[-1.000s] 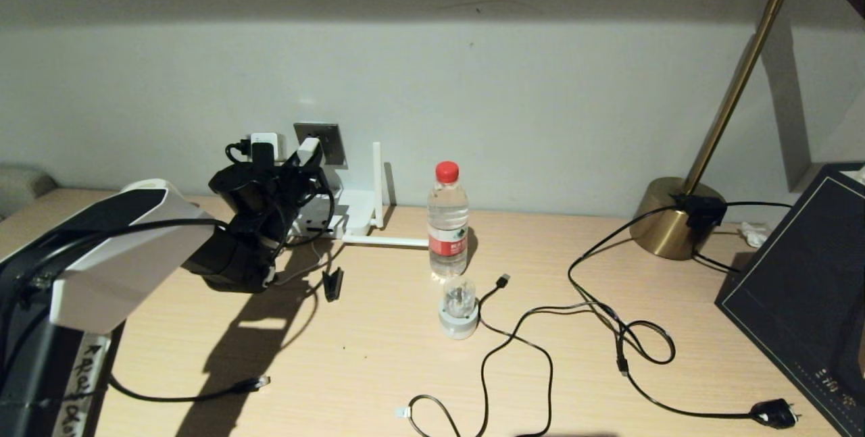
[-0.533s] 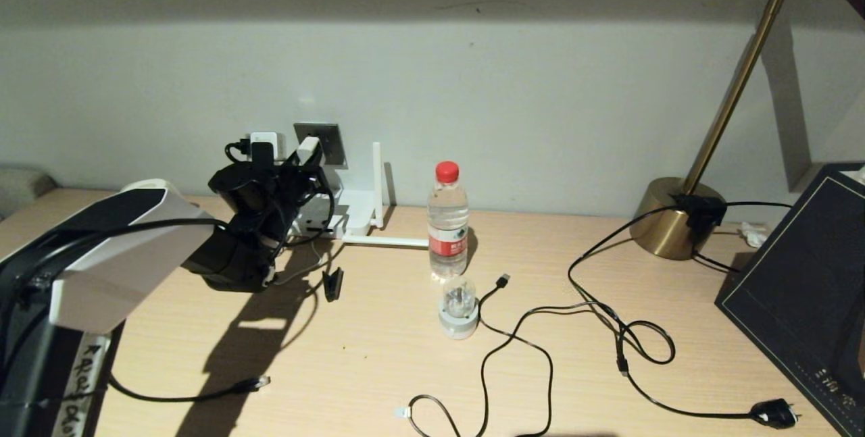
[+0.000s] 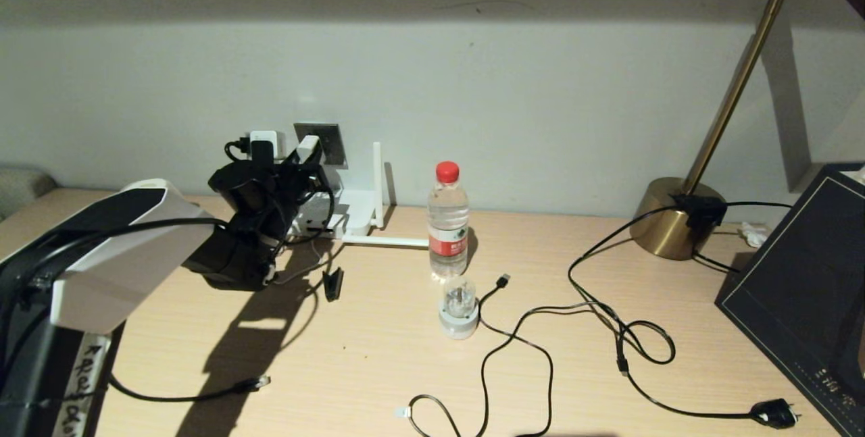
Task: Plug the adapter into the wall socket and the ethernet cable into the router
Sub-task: Plug plug into socket
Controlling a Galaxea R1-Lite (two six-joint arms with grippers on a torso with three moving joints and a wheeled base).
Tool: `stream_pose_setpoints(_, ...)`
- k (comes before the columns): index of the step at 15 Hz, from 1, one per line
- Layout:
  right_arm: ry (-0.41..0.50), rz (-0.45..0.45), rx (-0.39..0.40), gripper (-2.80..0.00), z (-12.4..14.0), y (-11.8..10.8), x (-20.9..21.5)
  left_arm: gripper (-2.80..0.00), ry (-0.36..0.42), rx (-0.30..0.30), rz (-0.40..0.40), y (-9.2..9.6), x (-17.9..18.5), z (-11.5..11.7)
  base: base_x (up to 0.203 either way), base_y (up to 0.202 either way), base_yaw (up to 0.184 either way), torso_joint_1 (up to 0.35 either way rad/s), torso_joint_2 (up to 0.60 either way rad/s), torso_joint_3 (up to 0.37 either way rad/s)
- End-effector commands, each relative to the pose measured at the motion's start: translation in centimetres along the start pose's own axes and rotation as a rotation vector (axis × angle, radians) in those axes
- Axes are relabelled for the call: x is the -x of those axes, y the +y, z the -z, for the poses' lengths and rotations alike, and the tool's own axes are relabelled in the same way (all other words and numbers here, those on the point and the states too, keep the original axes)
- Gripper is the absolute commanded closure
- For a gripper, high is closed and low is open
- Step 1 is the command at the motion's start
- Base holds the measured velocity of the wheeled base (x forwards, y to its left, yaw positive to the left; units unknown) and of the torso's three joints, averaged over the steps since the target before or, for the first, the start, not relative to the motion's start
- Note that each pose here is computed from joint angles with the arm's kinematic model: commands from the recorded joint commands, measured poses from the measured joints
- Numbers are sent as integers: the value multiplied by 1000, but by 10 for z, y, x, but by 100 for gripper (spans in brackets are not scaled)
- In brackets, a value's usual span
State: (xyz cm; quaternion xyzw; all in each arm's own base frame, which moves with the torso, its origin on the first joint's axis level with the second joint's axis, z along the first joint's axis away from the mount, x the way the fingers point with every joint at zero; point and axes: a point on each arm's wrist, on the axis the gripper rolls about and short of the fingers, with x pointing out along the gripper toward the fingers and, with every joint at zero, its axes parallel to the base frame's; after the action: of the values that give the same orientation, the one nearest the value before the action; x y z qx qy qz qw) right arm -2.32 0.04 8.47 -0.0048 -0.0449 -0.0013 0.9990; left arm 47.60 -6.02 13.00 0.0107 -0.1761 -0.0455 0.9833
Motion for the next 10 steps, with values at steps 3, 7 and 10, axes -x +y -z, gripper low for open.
stream_pose_setpoints(3, 36, -1, 0, 0, 10, 0, -2, 0, -12, -1, -4, 1, -2, 0, 0, 0, 0, 0, 0, 0)
stream_pose_setpoints(7, 36, -1, 0, 0, 10, 0, -2, 0, -6, -1, -3, 1, -2, 1, 0, 0, 0, 0, 0, 0)
stream_pose_setpoints(10, 35, -1, 0, 0, 9, 0, -2, 0, 0, -2, -5, 3, -2, 2, 0, 0, 0, 0, 0, 0)
